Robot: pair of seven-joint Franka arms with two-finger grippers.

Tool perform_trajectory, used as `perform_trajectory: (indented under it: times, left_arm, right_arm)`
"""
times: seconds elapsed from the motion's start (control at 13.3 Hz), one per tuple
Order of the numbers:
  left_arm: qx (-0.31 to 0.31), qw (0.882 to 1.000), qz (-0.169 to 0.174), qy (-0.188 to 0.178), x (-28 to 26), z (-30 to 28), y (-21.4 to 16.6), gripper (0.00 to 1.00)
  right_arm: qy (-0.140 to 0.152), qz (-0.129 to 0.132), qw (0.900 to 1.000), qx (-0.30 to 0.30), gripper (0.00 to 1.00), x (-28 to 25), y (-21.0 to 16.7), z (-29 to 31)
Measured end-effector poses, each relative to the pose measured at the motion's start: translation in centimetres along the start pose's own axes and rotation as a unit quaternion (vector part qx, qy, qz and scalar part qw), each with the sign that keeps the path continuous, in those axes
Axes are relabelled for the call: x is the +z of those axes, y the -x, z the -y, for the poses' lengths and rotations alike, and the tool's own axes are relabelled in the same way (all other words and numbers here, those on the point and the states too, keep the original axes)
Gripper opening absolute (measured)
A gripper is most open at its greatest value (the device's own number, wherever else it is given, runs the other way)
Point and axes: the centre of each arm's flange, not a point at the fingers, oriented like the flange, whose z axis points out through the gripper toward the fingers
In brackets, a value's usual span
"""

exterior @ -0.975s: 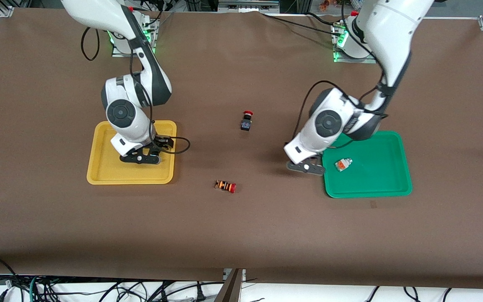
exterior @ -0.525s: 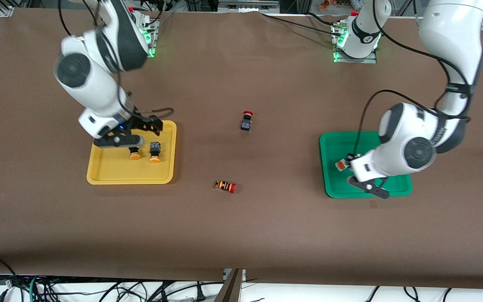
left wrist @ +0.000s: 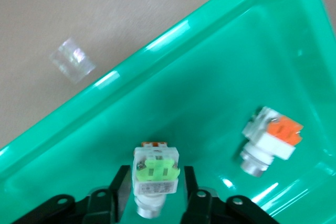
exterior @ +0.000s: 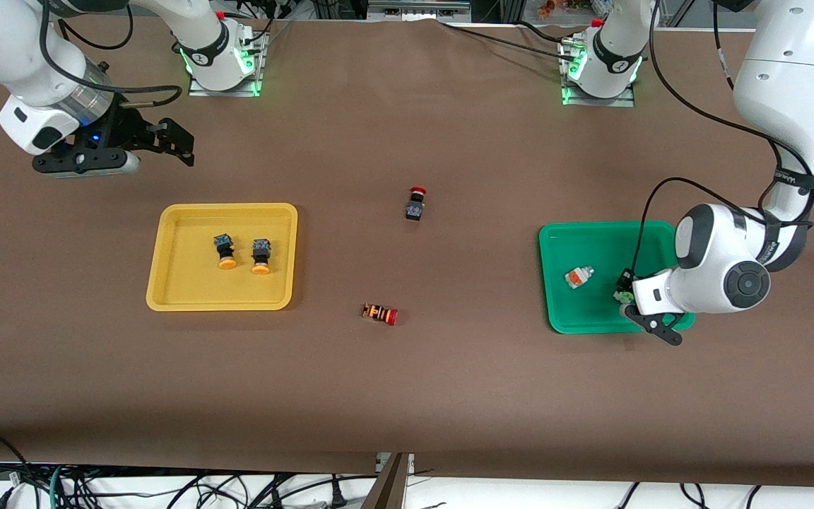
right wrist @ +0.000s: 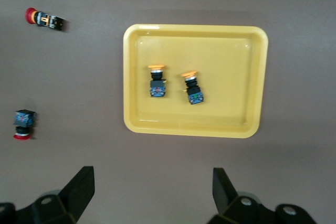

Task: Place green and yellow buttons in trays
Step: 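Release the green block in the green tray and raise the left gripper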

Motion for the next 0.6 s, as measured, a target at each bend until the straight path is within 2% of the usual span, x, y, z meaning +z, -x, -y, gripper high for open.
perform_trajectory:
  times: [0.22,0.38,0.6]
  left_arm:
    - [0.023,0.999,-0.020,-0.010,-6.6,-3.9,-1.8,0.83]
    - [0.019,1.000,-0.002,-0.015,-13.6,-6.3,-1.5,1.00]
    - [-0.011,0.999,0.024,-0.020,-23.5,-8.1,1.0,1.00]
  right_arm:
    - [0.014,-0.013,1.000,0.000,1.00,-1.0,-0.7,-0.7]
    - [0.015,-0.014,1.000,0.000,1.00,-1.9,-1.7,-0.9]
    - [0.015,-0.004,1.000,-0.002,1.00,-1.7,-3.1,-0.6]
